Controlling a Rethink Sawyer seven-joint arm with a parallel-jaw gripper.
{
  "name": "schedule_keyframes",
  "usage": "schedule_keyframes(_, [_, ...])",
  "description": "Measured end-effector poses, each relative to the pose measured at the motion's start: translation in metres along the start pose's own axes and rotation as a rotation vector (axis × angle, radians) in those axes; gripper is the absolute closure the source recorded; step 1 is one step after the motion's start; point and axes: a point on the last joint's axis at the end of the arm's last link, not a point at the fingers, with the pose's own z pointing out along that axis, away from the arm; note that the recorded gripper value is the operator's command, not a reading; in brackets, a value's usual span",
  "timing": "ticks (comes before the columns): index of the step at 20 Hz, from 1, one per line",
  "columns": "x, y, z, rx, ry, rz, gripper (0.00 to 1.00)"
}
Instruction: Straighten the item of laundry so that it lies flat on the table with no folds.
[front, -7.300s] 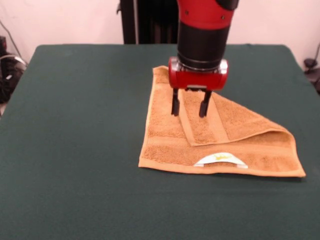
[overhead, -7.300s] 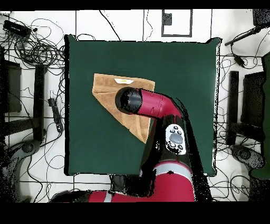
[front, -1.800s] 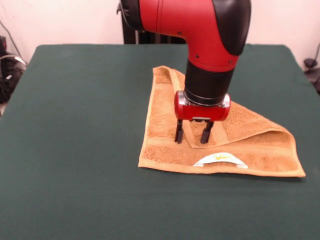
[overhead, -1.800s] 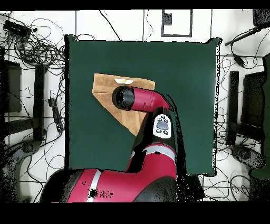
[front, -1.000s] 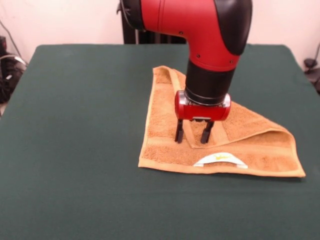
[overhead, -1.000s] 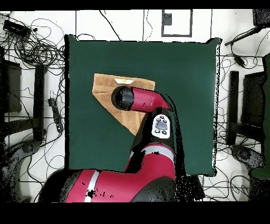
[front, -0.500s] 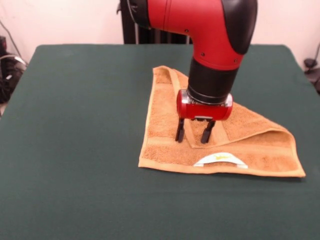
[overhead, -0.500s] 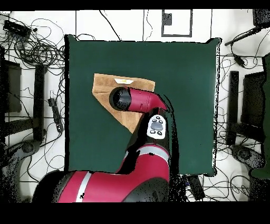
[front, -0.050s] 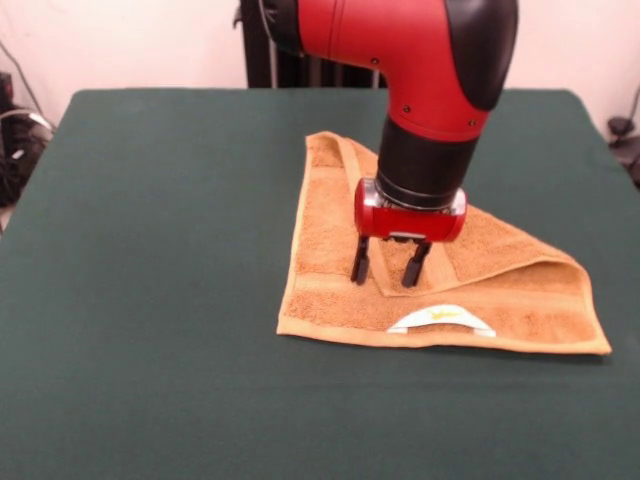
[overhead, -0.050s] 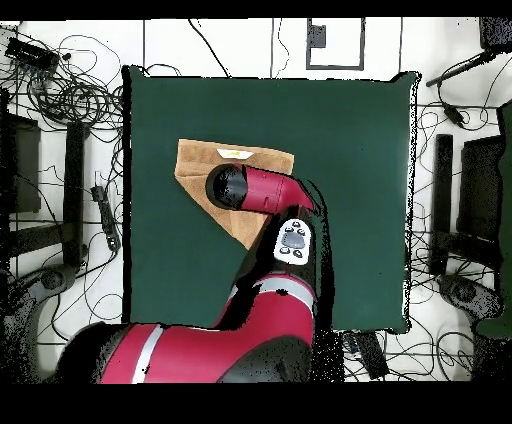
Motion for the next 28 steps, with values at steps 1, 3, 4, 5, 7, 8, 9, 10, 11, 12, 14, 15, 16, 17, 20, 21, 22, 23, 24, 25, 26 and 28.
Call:
schedule_keyframes(1, [-0.0001,0.0000,0.0000,0.000,0.000,0.002,0.00])
schedule_keyframes(3, [-0.0004,-0.0003,0.0001,-0.002,0.001,0.009,0.00])
schedule_keyframes(4, [-0.0003,-0.0003,0.0002,-0.003,0.002,0.012,0.00])
schedule_keyframes(5, [-0.0003,-0.0004,0.0002,-0.003,0.002,0.013,0.00])
schedule_keyframes(7, [-0.0002,0.0023,0.0007,-0.010,0.004,0.017,1.00])
schedule_keyframes(8, [-0.0002,0.0028,0.0008,-0.011,0.004,0.017,1.00])
schedule_keyframes(9, [-0.0003,0.0047,0.0009,-0.014,0.004,0.018,1.00])
schedule_keyframes(10, [-0.0005,0.0069,0.0008,-0.017,0.003,0.017,1.00])
schedule_keyframes(11, [-0.0006,0.0067,0.0007,-0.018,0.003,0.018,1.00])
schedule_keyframes(12, [-0.0007,0.0063,0.0008,-0.018,0.003,0.019,1.00])
schedule_keyframes(14, [-0.0008,0.0062,0.0008,-0.020,0.003,0.020,1.00])
schedule_keyframes(15, [-0.0008,0.0061,0.0008,-0.020,0.003,0.021,1.00])
schedule_keyframes(16, [-0.0008,0.0059,0.0008,-0.022,0.004,0.022,1.00])
schedule_keyframes(17, [-0.0008,0.0057,0.0008,-0.023,0.004,0.023,1.00])
schedule_keyframes(20, [-0.0008,0.0054,0.0008,-0.025,0.004,0.025,1.00])
schedule_keyframes(21, [-0.0009,0.0052,0.0007,-0.026,0.004,0.026,1.00])
schedule_keyframes(22, [-0.0009,0.0051,0.0008,-0.027,0.005,0.026,1.00])
schedule_keyframes(23, [-0.0010,0.0050,0.0008,-0.028,0.005,0.027,1.00])
schedule_keyframes(24, [-0.0010,0.0050,0.0008,-0.028,0.005,0.027,1.00])
schedule_keyframes(25, [-0.0010,0.0049,0.0008,-0.029,0.005,0.028,1.00])
schedule_keyframes(26, [-0.0010,0.0047,0.0007,-0.029,0.005,0.029,1.00])
schedule_keyframes(28, [-0.0009,0.0048,0.0006,-0.030,0.005,0.029,1.00])
